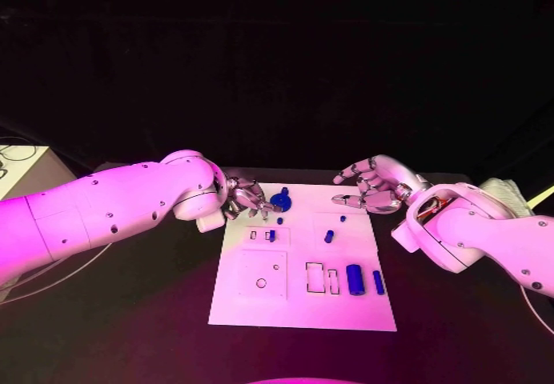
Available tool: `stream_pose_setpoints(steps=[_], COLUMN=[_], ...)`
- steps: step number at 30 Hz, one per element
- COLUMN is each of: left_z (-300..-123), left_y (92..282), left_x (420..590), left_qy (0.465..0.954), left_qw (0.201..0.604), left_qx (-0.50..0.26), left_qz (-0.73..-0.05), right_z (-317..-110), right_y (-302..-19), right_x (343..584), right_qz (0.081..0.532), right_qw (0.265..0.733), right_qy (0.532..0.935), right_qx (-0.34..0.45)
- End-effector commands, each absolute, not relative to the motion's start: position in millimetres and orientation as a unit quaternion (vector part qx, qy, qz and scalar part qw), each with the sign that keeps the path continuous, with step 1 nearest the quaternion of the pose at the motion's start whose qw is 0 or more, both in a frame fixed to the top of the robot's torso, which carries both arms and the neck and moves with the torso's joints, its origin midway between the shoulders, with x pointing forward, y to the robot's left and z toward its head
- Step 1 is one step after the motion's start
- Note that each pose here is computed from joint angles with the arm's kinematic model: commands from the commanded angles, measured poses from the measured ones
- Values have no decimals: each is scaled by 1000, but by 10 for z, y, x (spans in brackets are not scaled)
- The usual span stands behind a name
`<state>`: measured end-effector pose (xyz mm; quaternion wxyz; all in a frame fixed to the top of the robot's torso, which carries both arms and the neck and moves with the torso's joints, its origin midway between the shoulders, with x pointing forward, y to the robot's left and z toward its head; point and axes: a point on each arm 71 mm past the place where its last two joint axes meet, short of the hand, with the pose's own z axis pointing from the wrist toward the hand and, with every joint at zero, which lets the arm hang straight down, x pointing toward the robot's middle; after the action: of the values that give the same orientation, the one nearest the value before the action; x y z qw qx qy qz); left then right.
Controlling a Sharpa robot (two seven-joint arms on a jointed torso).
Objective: Assemble the parts on the task board
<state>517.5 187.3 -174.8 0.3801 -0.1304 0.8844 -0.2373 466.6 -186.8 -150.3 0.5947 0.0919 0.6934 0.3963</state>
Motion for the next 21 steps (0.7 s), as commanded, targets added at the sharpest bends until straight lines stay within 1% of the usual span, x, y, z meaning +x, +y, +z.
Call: stream_pose_setpoints(steps=[1,11,21], left_z=[-1779,-1805,-1880], left_y=[1899,1754,1644], left_x=[5215,5277,5294], left_qy=[908,916,921], left_qw=[381,375,366], left_qx=[-89,-65,-56], left_qz=[-151,-130,-125], right_z=[-1476,-1438,-1424], right_y=[-1886,-1926,-1926], right_x=[4677,4719,4736], right_qz=[414,406,403], right_qw=[592,600,602], right_qy=[683,679,678], right_qx=[110,120,124])
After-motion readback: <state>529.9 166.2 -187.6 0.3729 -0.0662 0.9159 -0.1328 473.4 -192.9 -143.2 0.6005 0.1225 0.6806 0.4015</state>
